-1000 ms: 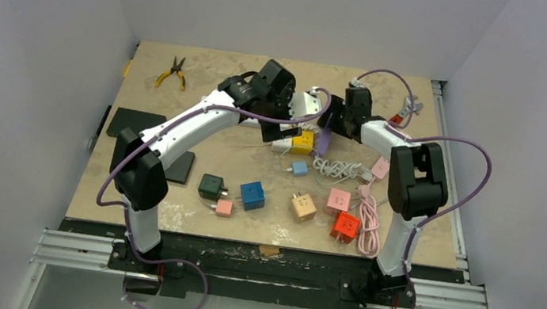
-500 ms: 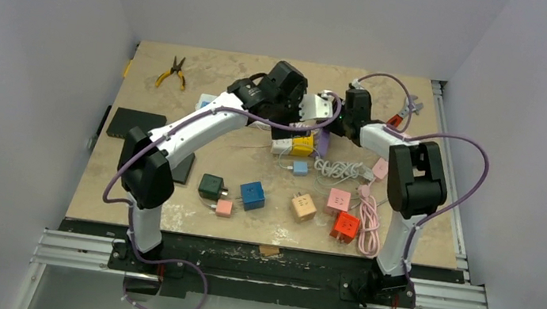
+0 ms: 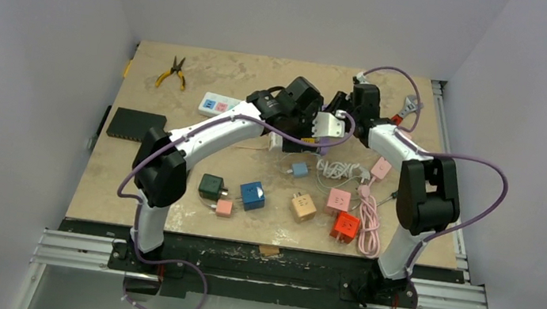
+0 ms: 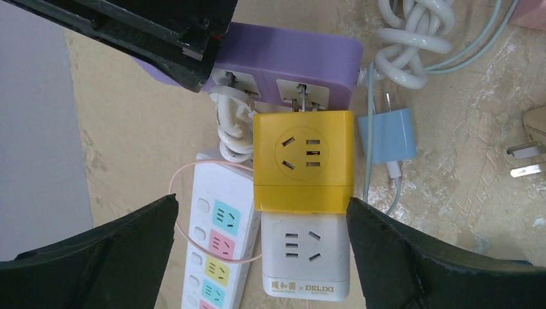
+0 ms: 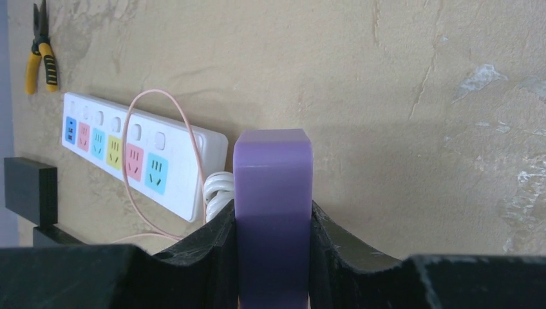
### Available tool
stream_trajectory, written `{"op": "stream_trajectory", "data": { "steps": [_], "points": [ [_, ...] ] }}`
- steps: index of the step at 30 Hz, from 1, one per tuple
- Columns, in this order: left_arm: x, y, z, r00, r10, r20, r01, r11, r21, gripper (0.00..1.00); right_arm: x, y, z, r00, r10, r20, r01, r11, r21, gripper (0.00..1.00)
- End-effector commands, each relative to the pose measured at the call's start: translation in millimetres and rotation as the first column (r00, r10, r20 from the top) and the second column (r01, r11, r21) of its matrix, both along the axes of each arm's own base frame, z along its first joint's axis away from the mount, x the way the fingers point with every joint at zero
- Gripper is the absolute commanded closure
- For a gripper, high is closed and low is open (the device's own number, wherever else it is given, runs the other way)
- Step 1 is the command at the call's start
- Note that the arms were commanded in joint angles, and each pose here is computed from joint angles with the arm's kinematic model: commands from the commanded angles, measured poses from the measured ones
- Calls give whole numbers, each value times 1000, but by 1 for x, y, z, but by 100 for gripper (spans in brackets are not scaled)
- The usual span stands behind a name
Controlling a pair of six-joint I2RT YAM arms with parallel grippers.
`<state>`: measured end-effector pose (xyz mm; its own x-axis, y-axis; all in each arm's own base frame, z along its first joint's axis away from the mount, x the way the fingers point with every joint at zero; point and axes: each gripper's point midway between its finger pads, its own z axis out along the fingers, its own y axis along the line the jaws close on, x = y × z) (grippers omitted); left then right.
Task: Pull the plug off the socket
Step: Pick up the socket from the center of the board.
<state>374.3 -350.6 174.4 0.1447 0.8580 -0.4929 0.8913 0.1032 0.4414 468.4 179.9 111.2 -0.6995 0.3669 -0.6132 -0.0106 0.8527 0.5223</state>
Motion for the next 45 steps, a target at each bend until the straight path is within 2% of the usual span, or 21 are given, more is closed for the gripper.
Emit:
{"op": "stream_trajectory", "data": {
  "steps": [1, 7, 19, 30, 32, 40, 45],
  "points": [
    [-2, -7, 24, 996, -70, 55, 73, 996, -53, 0, 4, 20, 64, 994, 34, 103, -50, 986, 160, 100],
    [0, -6, 20, 995, -77, 56, 79, 996, -33, 0, 2, 24, 83, 989, 53, 135, -77, 980, 185, 100],
    [-25, -7, 10, 989, -140, -50, 141, 990, 16, 0, 0, 28, 114, 982, 56, 182, -96, 971, 217, 100],
    [-35, -5, -6, 992, -112, -64, 117, 990, 80, 0, -2, 31, 135, 975, 61, 213, -115, 961, 251, 100],
    [-34, -5, -9, 992, -105, -69, 111, 989, 93, 5, -3, 30, 141, 972, 57, 227, -115, 961, 252, 100],
    [-28, -4, -7, 992, -80, -95, 90, 990, 106, 46, -12, 28, 147, 965, 59, 256, -123, 963, 241, 100],
    [-32, 3, -11, 988, -67, -139, 84, 989, 123, 47, -13, 28, 148, 962, 66, 265, -131, 963, 236, 100]
  ]
}}
